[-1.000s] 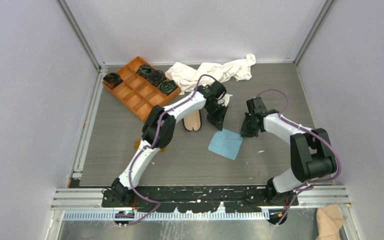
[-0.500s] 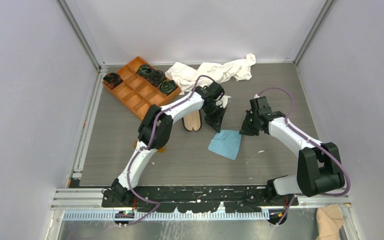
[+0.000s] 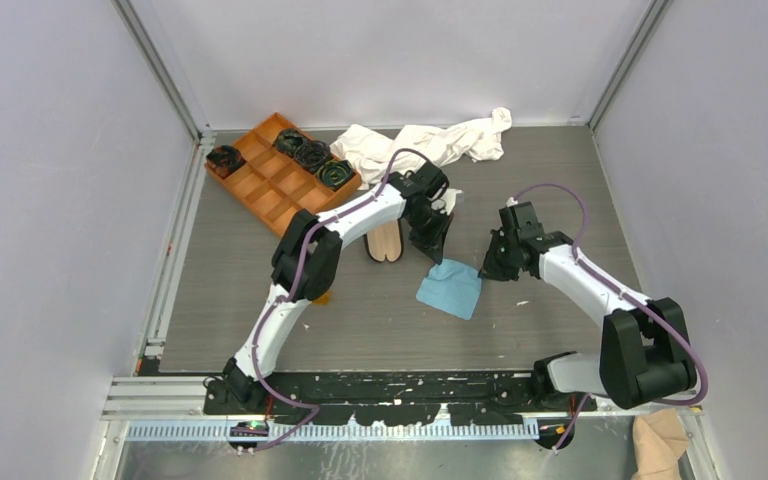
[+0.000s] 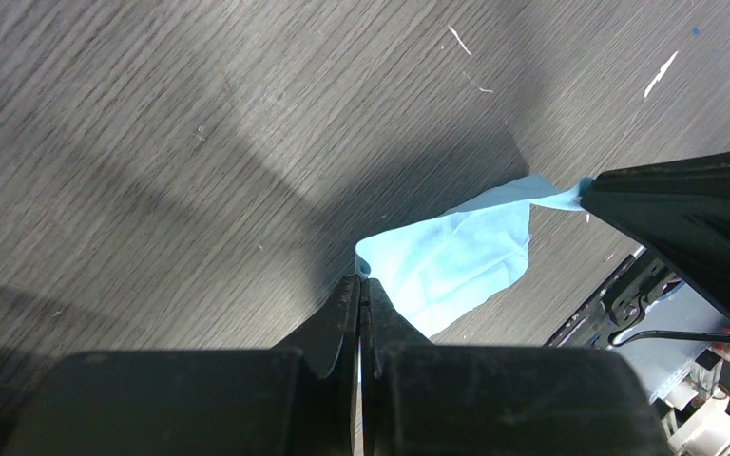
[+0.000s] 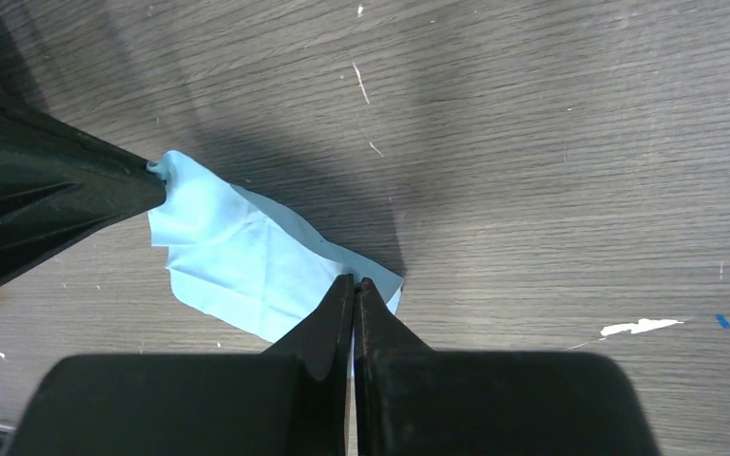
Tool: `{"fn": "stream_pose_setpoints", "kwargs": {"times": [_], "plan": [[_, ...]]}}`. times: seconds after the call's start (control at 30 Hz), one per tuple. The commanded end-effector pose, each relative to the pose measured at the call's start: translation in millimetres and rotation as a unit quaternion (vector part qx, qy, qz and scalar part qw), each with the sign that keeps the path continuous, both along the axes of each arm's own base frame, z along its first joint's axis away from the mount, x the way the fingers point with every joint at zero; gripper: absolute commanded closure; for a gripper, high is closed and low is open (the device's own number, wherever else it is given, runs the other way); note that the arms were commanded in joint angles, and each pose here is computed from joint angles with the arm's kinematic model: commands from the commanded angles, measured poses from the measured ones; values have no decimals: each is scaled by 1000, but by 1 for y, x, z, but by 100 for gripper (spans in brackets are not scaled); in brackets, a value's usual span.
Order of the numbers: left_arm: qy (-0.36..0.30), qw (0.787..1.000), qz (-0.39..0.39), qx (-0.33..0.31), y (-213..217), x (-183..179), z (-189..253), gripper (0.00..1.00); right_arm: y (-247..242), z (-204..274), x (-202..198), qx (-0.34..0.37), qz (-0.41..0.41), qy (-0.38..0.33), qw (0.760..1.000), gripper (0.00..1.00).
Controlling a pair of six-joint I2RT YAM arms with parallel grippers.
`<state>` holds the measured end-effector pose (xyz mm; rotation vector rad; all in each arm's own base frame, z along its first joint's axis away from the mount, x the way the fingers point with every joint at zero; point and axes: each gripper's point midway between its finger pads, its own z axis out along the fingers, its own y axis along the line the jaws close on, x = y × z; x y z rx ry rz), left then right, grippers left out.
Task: Organize the sunglasses
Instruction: Fold the glasses cleaning cloth at the center of the board.
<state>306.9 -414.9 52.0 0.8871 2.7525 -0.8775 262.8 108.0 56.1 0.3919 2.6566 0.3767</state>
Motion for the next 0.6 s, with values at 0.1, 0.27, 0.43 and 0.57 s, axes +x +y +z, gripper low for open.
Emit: {"fn": "stream_pose_setpoints", "kwargs": {"times": [0.1, 0.27, 0.43, 0.57], "plan": [[-38, 998, -8, -46, -12, 7, 42, 100, 5, 9, -2, 10, 7, -18, 1000, 99], [-44, 998, -9, -50, -12, 7, 44, 100, 6, 7, -7, 10, 11, -16, 1000, 99], [-53, 997, -8, -56, -14, 10, 49, 100, 5, 3, -11, 7, 12, -11, 1000, 99], [-53, 997, -11, -52, -16, 13, 44, 100, 5, 3, -11, 7, 10, -11, 1000, 100]]}}
